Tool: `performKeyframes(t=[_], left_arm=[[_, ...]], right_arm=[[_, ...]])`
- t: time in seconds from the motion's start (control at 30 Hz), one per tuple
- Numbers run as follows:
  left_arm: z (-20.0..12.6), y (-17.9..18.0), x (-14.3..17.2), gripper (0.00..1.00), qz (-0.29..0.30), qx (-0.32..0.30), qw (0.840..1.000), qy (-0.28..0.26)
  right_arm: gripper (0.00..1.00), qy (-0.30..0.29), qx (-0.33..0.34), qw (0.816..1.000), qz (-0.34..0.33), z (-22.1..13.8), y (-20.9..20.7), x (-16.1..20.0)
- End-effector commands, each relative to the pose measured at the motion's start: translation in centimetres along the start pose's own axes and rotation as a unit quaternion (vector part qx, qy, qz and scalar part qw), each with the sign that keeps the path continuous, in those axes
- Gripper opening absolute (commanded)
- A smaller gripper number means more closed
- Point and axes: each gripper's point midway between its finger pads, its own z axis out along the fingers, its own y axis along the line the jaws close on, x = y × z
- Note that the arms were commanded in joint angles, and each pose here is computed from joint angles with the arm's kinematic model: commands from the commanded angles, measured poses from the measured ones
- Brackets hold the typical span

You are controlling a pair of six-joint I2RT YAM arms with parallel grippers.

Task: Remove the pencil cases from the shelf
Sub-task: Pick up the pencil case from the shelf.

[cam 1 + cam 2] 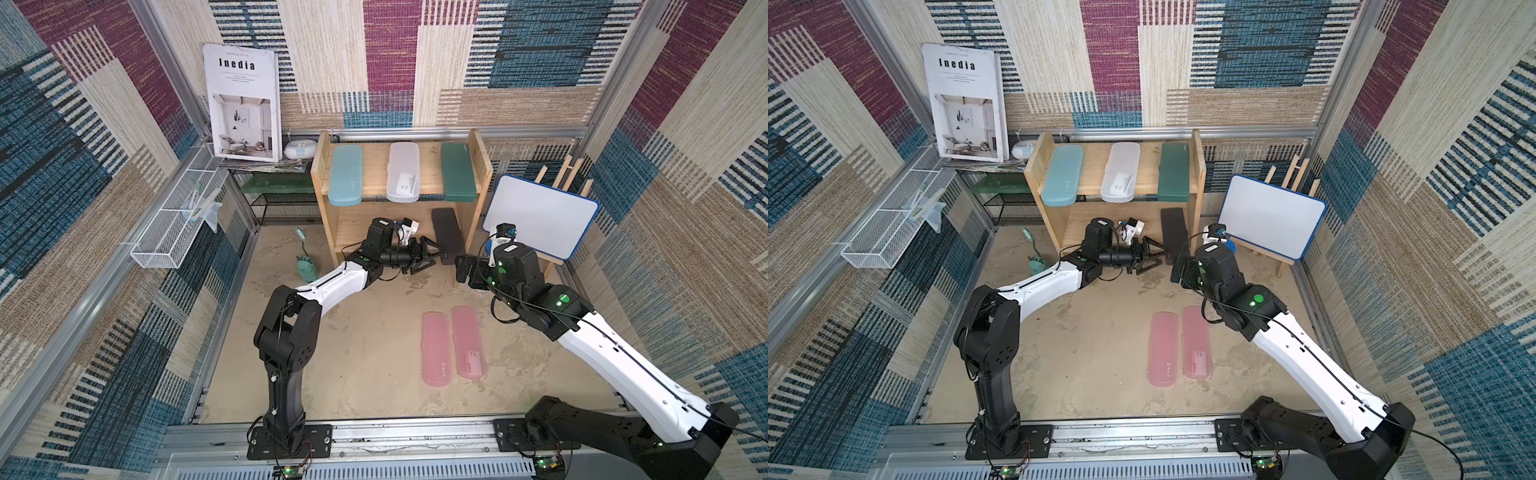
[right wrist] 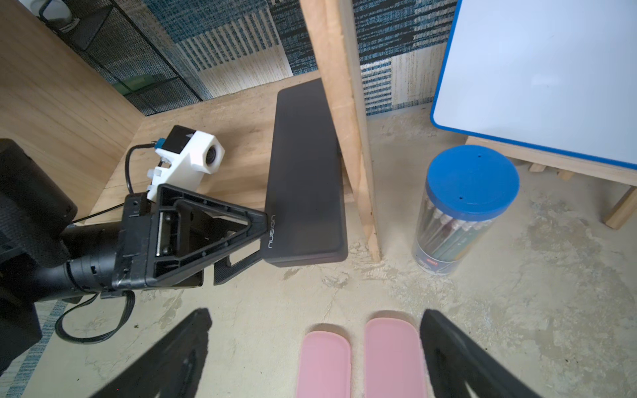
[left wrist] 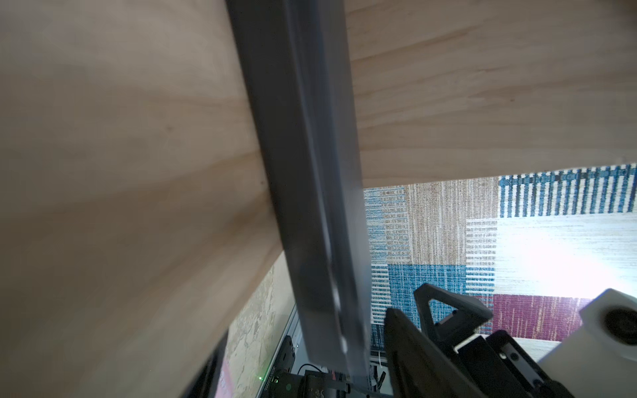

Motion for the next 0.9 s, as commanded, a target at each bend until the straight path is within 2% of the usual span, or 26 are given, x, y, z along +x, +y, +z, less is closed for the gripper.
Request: performKeyframes(t=[0.0,0.27,0.4,0.7,0.77,0.87], left_arm=[[0.1,-1.1,-0.5,0.75,0.015,0.015,1.0,-0.013],[1.3,-0.7,-0.8,0.72,0.008,0.01,1.0,-0.01],[2.1,-0.9,-0.8,0.62,0.011,0.013,1.0,-0.004],[1.6,-0.7,-0.1,0.3,0.019,-0.003,1.0,-0.001],[1.2,-0.4,0.4,0.26,0.025,-0.015,1.0,0.001],[0.1,0.0,1.4,0.25,0.041,-0.035,0.999,0.001]], right_arm=[[0.99,-0.007,-0.007,1.0,-0.003,-0.1,0.2,-0.4],[0.99,-0.006,-0.012,1.0,-0.006,0.2,0.1,-0.4],[0.99,-0.007,-0.015,1.0,-0.006,0.2,0.2,-0.4],[0.99,0.001,-0.018,1.0,-0.018,0.6,0.4,-0.3],[0.99,0.003,-0.022,1.0,-0.021,0.7,0.6,-0.2],[0.99,0.009,-0.036,0.999,-0.019,1.1,1.1,-0.2]])
